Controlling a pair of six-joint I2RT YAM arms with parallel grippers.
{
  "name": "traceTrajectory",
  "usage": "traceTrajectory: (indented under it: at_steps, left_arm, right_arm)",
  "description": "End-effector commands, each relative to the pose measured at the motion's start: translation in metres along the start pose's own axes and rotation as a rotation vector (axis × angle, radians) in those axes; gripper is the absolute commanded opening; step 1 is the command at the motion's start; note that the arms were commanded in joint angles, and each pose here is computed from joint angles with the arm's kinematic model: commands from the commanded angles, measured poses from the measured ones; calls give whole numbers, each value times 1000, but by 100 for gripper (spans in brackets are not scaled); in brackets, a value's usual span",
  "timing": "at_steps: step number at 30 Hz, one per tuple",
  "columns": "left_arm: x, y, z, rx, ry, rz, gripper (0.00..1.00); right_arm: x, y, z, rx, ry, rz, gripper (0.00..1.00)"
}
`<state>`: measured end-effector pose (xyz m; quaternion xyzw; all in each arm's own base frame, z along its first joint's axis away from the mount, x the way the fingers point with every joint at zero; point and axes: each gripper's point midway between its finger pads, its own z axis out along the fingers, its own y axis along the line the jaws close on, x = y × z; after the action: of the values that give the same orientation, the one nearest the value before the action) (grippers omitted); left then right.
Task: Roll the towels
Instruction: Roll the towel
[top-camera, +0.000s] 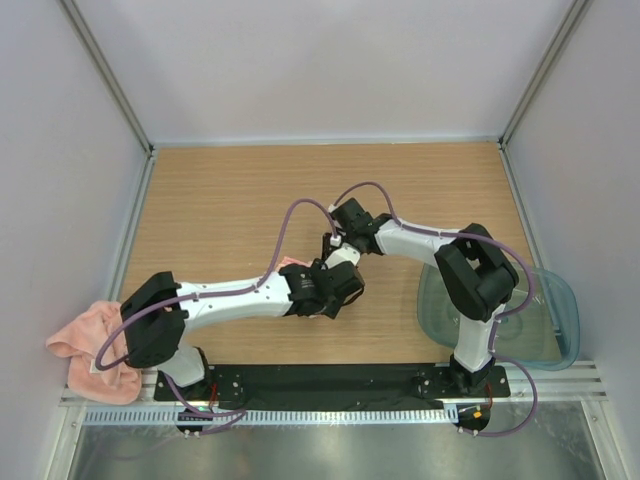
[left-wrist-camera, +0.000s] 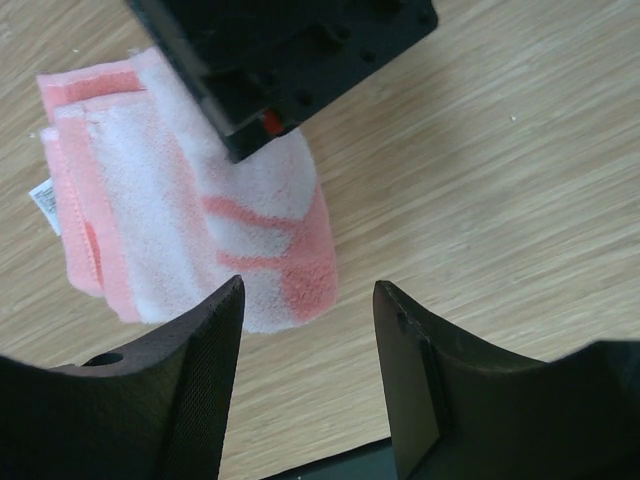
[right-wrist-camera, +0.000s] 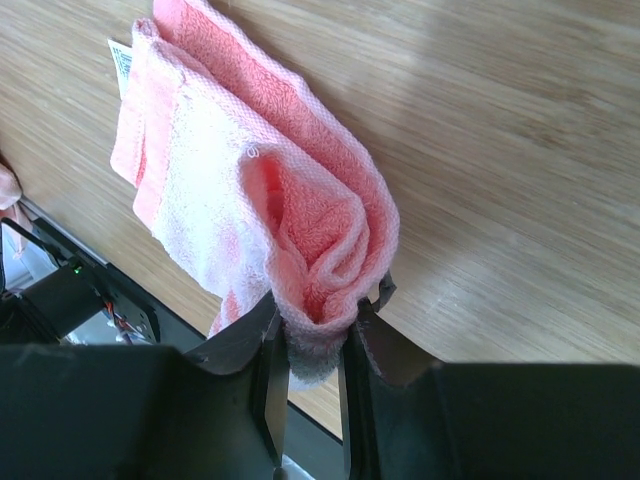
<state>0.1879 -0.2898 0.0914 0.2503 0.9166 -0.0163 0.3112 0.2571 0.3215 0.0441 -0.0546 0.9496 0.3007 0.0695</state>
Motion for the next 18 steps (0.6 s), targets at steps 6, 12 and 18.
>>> traceTrajectory:
  at_steps: [6,12,18]
  left_arm:
    - [4,-22,22,22,-21,-15,56]
    - [24,-11,35,-41,13,-18,57]
    - [25,3,32,-94,-11,-36,57]
  right_arm:
    - [-2,15,-3,-16,5,-47,28]
    - [-2,18,-5,-22,7,-51,28]
    - [0,17,-4,-21,15,-52,28]
